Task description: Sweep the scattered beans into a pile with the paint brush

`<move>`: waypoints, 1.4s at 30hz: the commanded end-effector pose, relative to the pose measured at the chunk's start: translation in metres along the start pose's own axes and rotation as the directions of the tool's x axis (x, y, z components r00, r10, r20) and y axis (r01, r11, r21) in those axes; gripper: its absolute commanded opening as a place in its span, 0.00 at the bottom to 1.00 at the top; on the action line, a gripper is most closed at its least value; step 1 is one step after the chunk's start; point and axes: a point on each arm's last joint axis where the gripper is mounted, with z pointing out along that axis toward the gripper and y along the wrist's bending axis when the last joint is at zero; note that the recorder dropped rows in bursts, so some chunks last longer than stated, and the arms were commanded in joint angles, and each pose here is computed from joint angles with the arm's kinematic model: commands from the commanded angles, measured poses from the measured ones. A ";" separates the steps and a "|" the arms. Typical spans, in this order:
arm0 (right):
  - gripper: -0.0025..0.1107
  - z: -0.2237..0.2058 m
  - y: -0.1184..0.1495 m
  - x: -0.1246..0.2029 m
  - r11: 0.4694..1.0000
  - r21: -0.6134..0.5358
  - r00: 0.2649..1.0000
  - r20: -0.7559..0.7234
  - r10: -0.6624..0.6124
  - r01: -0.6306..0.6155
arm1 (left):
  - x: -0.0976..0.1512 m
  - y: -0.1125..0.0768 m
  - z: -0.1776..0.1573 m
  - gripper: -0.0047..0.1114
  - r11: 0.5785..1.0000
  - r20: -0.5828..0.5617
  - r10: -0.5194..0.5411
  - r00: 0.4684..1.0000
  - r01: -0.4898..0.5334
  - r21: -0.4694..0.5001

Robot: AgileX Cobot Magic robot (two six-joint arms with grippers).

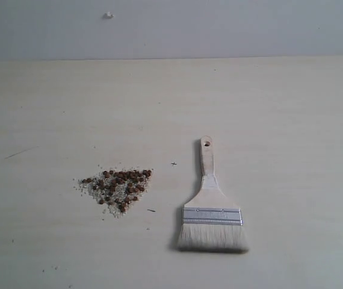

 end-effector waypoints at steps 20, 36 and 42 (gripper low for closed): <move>0.02 -0.019 -0.027 0.125 0.978 0.199 0.996 -0.075 -0.056 0.070 | 0.001 0.000 0.000 0.04 1.000 0.003 -0.009 1.000 0.009 0.005; 0.02 -0.026 -0.036 0.173 0.962 0.274 0.994 -0.108 0.027 0.004 | 0.001 0.000 0.000 0.04 1.000 0.003 -0.007 1.000 0.007 0.005; 0.02 -0.029 -0.037 0.184 0.958 0.286 0.972 -0.221 0.078 -0.012 | 0.001 0.000 0.000 0.04 1.000 0.003 -0.007 1.000 0.007 0.005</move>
